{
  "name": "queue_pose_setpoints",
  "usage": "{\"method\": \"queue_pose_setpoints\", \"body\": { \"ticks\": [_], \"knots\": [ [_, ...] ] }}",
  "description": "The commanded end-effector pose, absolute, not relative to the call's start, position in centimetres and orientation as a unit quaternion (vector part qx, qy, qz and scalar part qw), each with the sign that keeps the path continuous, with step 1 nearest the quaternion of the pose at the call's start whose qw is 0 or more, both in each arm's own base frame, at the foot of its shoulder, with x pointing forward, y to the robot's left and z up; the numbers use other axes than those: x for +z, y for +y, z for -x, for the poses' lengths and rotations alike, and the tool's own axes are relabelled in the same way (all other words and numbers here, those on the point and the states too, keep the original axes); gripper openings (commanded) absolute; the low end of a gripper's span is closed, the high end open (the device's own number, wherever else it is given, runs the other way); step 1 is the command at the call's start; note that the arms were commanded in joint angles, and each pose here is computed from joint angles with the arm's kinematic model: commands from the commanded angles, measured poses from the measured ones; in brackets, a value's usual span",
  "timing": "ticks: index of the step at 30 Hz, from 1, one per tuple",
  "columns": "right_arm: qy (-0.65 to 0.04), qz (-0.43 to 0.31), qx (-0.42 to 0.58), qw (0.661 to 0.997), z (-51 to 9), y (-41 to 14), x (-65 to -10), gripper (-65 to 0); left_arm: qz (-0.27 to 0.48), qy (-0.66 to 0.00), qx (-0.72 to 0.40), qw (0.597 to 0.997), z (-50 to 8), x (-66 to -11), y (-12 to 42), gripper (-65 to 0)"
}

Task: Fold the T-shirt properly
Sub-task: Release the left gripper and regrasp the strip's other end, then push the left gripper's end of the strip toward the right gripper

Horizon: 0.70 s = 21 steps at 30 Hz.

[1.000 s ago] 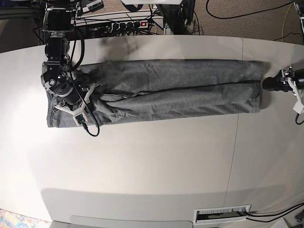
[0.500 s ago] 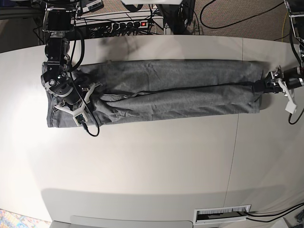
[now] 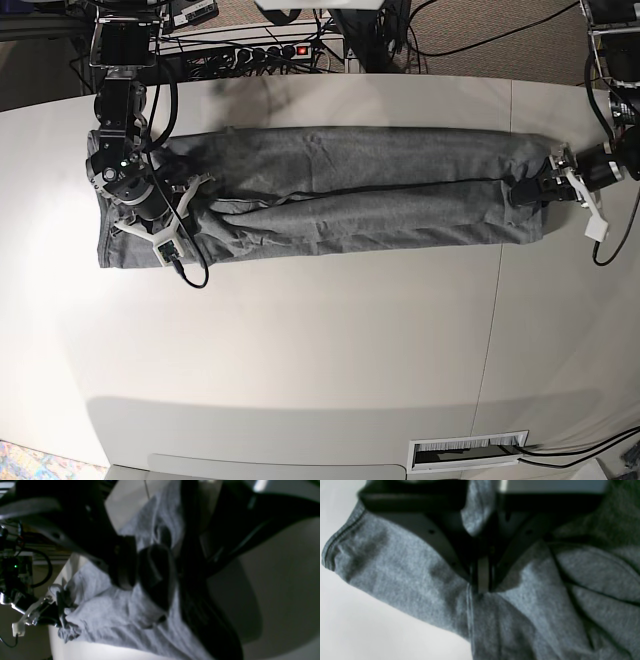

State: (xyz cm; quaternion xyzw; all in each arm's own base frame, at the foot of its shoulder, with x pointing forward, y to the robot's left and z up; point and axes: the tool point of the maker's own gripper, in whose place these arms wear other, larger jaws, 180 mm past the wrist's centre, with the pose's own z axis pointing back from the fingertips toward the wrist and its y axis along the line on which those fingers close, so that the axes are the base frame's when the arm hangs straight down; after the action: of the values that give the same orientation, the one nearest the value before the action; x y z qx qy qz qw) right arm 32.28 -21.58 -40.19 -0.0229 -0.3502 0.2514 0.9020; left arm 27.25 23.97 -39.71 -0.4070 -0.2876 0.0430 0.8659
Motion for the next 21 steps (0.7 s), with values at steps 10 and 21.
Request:
{"method": "queue_pose_setpoints", "body": {
  "ticks": [10,21],
  "knots": [
    [-0.308,0.055,0.258,0.914,-31.3,-23.4,-41.0,-65.0,0.418,-0.301,0.044,0.856,-27.8,-38.3,24.4,-65.0],
    [-0.321,0.026,0.253,0.912,-31.5,-22.1,-40.9,-65.0,0.423,-0.319,-0.046,0.847,-29.0,-34.3,22.3,-65.0]
  ]
}}
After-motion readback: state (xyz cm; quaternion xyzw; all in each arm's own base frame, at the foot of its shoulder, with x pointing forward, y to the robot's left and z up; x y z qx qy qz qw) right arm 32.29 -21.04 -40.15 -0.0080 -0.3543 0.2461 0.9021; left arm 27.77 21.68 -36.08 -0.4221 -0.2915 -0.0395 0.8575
